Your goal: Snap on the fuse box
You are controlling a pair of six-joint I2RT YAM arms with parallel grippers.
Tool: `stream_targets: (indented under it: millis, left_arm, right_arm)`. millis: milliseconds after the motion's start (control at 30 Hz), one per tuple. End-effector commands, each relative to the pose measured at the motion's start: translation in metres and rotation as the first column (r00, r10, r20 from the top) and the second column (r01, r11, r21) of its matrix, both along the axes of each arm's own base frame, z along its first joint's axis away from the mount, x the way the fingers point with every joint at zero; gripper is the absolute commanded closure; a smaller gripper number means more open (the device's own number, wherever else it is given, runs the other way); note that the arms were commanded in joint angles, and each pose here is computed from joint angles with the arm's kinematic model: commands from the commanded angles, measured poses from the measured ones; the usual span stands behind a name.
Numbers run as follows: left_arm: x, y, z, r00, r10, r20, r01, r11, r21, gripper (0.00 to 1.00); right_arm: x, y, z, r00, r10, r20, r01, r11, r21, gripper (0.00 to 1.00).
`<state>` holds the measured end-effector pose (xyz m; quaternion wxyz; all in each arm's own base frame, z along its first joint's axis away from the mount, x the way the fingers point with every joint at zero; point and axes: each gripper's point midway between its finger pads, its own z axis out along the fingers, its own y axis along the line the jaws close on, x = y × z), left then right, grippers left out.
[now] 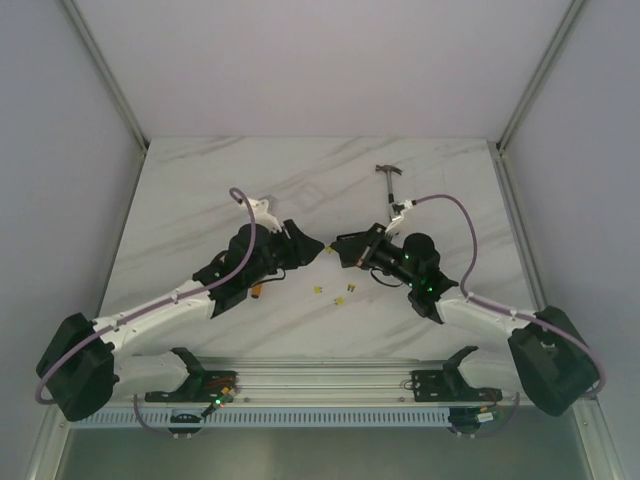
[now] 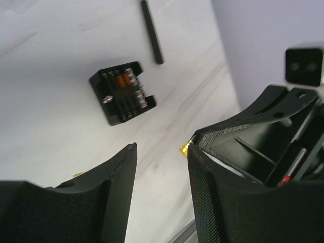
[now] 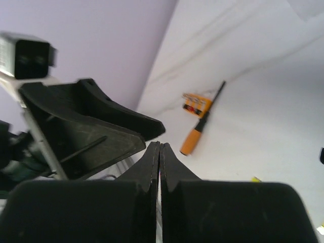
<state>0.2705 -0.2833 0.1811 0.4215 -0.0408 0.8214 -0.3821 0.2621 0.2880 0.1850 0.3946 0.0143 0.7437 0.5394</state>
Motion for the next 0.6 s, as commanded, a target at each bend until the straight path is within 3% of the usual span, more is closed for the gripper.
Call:
stream_targets:
  millis: [0, 233, 567]
  left_arm:
    - [0.006, -0.013, 0.06, 0.995, 0.05, 0.09, -0.02, 0.953, -0.304, 0.47]
    - [-0.005, -0.024, 0.092, 0.988, 0.011, 0.153, 0.063, 0.88, -0.471, 0.48]
    - [-0.014, -0.046, 0.1, 0.983, -0.038, 0.178, 0.123, 0.86, -0.495, 0.55]
  right_arm:
    - [0.006, -0.015, 0.056, 0.99, -0.123, 0.07, 0.103, 0.966, 0.237, 1.0]
    - [0.002, -0.033, 0.079, 0.976, -0.2, 0.088, 0.157, 0.921, 0.356, 1.0]
    - [-0.007, -0.041, 0.095, 0.969, -0.218, 0.119, 0.144, 0.884, 0.445, 1.0]
